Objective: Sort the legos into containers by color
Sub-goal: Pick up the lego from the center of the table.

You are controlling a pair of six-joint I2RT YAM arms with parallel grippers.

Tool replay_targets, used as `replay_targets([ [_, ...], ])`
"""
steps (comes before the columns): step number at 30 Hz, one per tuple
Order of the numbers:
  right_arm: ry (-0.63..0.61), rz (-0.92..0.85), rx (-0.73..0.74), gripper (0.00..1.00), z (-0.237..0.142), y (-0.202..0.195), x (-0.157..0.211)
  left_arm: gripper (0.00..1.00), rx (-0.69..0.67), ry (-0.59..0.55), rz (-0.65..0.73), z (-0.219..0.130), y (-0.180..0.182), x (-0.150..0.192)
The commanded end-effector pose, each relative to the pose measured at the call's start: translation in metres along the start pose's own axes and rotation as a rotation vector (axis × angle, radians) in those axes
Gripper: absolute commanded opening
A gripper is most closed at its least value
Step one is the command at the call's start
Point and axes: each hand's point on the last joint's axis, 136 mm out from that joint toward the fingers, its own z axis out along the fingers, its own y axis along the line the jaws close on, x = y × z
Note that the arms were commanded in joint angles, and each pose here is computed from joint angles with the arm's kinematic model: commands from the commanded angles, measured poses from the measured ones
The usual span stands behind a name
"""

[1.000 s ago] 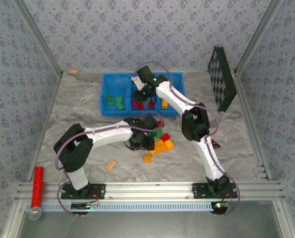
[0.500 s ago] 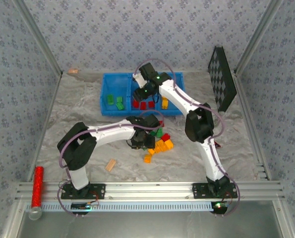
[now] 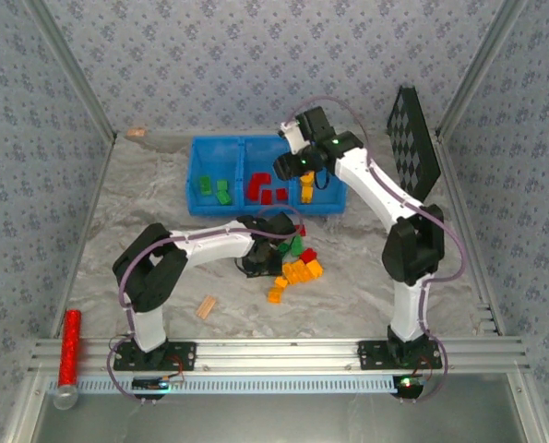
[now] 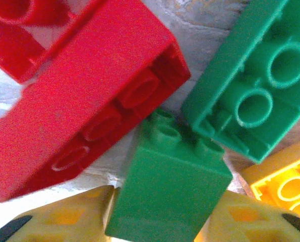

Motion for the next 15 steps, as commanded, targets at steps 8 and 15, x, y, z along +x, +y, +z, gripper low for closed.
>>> replay_targets([
  [8, 0.096, 0.137, 0.004, 0.62, -0.044, 0.002, 0.086, 0.30, -0.011, -0.010, 0.000, -0.016, 0.018, -0.007],
  [15, 0.172, 0.224, -0.040, 0.63, -0.062, 0.031, 0.148, 0.27, 0.017, -0.018, 0.047, -0.037, 0.015, -0.015],
])
